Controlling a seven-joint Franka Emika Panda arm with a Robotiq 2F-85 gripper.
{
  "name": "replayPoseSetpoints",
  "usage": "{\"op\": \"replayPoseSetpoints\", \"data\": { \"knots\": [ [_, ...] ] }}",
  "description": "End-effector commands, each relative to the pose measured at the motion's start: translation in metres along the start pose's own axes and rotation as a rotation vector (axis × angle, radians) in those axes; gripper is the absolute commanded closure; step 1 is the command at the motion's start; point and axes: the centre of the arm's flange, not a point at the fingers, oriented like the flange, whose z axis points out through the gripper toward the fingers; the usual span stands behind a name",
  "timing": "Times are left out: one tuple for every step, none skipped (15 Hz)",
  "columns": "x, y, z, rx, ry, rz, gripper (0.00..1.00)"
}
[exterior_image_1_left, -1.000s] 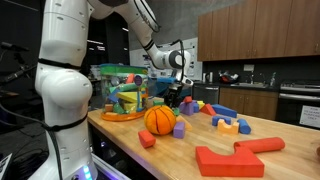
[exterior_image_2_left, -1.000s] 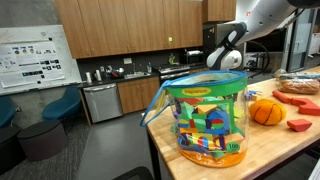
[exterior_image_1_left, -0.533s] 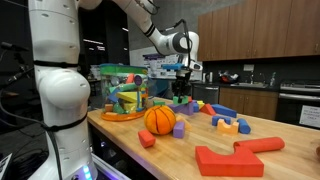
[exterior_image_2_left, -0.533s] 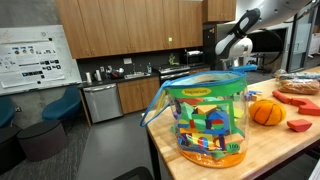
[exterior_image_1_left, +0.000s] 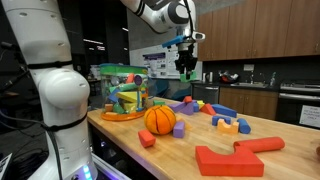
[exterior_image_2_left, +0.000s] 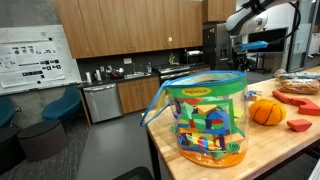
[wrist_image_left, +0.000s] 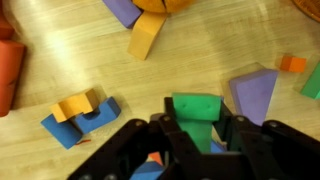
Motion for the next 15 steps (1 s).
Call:
{"op": "replayPoseSetpoints", "data": {
  "knots": [
    [-0.024, -0.006, -0.062, -0.058, 0.072, -0.022, 0.85],
    [-0.029, -0.009, -0.075, -0.072, 0.093, -0.034, 0.85],
    [-0.035, -0.014, -0.091, -0.093, 0.110, -0.048, 0.85],
    [-0.040, -0.021, -0.104, -0.112, 0.128, -0.065, 0.85],
    [-0.045, -0.030, -0.118, -0.134, 0.143, -0.081, 0.85],
    [-0.050, -0.041, -0.131, -0.157, 0.162, -0.098, 0.85],
    [-0.056, -0.053, -0.143, -0.184, 0.181, -0.118, 0.85],
    [-0.061, -0.068, -0.155, -0.212, 0.202, -0.140, 0.85],
    [-0.066, -0.086, -0.168, -0.244, 0.222, -0.167, 0.85],
    [-0.071, -0.103, -0.179, -0.270, 0.243, -0.190, 0.85],
    [-0.077, -0.122, -0.189, -0.303, 0.262, -0.219, 0.85],
    [-0.082, -0.141, -0.197, -0.331, 0.282, -0.246, 0.85],
    [-0.087, -0.160, -0.203, -0.361, 0.299, -0.276, 0.85],
    [-0.093, -0.179, -0.207, -0.388, 0.315, -0.306, 0.85],
    [-0.099, -0.195, -0.210, -0.412, 0.329, -0.339, 0.85]
  ]
}}
